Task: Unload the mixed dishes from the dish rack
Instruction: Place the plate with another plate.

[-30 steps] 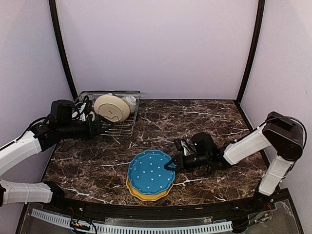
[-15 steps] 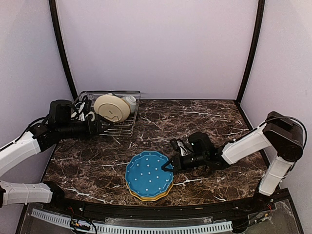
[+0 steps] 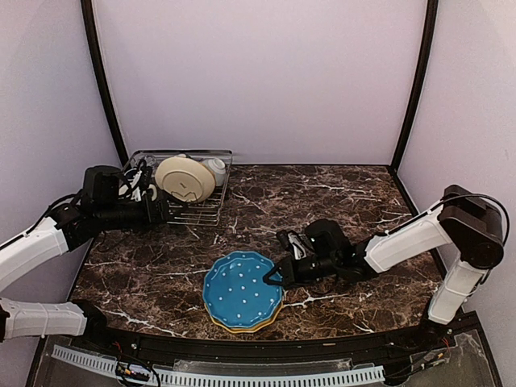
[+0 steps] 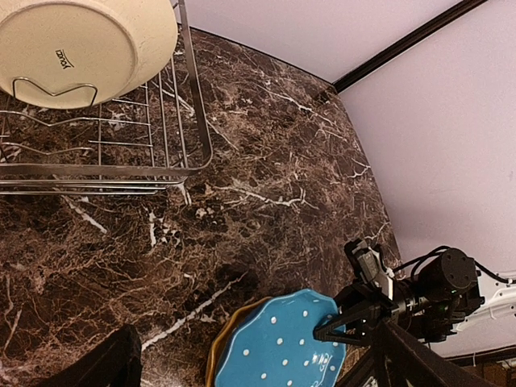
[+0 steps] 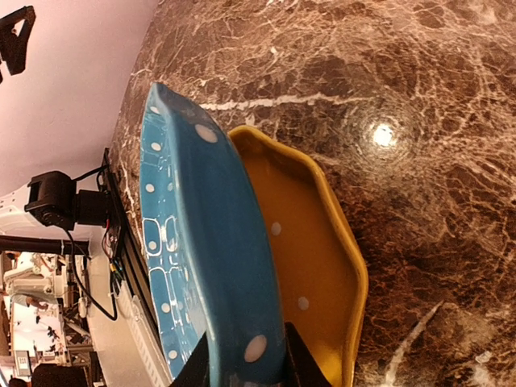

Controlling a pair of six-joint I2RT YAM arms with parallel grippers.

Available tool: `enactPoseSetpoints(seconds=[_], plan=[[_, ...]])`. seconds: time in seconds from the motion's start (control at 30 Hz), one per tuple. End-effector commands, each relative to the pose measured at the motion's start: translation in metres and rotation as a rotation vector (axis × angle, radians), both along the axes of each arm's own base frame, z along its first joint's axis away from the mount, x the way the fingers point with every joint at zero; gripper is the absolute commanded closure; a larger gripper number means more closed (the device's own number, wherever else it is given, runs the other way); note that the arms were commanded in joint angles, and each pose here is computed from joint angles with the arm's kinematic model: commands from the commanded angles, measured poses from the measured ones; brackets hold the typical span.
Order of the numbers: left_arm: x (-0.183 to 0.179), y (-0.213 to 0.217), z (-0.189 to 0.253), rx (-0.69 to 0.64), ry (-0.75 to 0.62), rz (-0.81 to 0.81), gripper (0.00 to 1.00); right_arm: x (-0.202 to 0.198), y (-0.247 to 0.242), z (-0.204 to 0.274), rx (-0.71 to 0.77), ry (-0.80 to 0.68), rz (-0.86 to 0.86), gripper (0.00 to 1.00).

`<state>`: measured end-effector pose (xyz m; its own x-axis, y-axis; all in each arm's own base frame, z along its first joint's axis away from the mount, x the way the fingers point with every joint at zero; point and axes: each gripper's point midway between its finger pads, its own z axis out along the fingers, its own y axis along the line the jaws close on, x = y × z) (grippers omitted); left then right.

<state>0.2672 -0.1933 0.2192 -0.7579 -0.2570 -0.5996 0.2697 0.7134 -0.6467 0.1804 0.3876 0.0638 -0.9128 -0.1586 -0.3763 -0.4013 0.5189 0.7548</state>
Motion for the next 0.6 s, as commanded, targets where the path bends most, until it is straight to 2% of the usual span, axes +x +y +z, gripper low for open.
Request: enactPoseSetpoints(seconds=[0.0, 0.33, 0.57], plan=[[-0.003, 0.001, -0.007, 0.005, 0.027, -0.003, 0.01, 0.000, -0.002, 0.004, -0.055, -0.053, -0.015, 0.72], [-0.004, 0.001, -0.010, 0.008, 0.033, -0.001, 0.01, 0.002, -0.013, 0.002, -0.126, -0.077, -0.031, 0.52], [0.001, 0.008, -0.003, 0.080, 0.013, 0.010, 0.01, 0.007, -0.023, 0.008, -0.214, -0.136, -0.044, 0.29]])
